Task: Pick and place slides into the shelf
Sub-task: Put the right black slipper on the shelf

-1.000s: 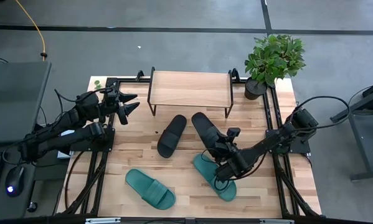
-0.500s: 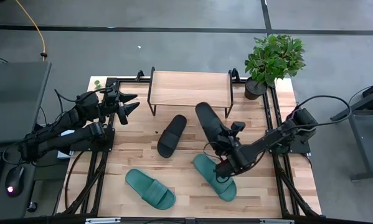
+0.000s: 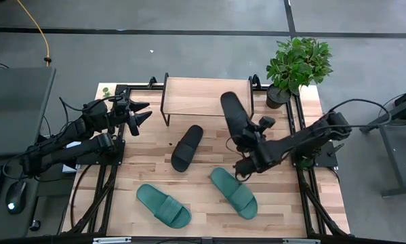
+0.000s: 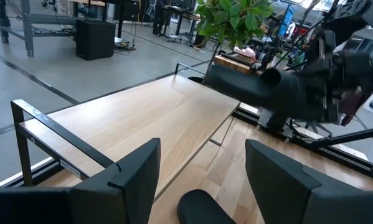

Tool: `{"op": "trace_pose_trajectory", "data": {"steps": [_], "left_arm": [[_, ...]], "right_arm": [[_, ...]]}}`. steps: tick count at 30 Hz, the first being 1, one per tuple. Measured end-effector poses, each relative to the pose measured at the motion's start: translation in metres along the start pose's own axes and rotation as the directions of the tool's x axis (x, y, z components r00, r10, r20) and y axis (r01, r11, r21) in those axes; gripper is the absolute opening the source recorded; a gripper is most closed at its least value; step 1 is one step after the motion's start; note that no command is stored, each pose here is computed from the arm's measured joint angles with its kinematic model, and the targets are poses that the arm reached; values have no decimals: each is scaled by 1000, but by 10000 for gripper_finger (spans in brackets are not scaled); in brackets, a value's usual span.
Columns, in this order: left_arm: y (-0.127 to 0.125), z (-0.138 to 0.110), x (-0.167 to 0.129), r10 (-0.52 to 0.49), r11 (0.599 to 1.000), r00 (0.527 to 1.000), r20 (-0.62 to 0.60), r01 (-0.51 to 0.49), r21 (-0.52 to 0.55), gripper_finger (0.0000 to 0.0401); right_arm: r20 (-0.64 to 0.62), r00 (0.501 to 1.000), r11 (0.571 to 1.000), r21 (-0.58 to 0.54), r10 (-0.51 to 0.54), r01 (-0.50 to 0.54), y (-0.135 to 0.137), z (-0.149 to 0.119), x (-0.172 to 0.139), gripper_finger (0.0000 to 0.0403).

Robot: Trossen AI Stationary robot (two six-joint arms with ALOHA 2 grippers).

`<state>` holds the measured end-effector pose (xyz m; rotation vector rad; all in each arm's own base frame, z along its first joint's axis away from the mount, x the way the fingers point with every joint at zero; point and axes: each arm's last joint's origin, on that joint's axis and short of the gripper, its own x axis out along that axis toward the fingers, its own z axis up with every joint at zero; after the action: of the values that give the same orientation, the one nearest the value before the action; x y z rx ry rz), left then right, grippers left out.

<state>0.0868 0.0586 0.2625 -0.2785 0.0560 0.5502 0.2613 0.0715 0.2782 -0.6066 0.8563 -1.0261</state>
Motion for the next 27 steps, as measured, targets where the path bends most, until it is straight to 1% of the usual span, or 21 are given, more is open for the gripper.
{"op": "trace_pose_trajectory", "data": {"steps": [7, 12, 16, 21, 27], "left_arm": [[0, 1, 0, -3, 1000, 1000, 13, 3, 1, 216], [0, 1, 0, -3, 1000, 1000, 14, 3, 1, 216], [0, 2, 0, -5, 1000, 1000, 20, 5, 2, 216], [-1, 2, 0, -6, 1000, 1000, 23, 6, 4, 216], [-1, 2, 0, -5, 1000, 1000, 23, 5, 10, 216]], "right_arm": [[37, 999, 994, 104, -17, 13, -39, 0, 0, 0], [40, 999, 984, 175, -16, 9, -60, 1, 4, 0], [37, 999, 978, 206, -22, 14, -75, 3, 10, 0], [36, 999, 969, 245, -28, 18, -88, 10, 19, 0], [27, 999, 953, 302, -41, 31, -91, 21, 33, 0]]}}
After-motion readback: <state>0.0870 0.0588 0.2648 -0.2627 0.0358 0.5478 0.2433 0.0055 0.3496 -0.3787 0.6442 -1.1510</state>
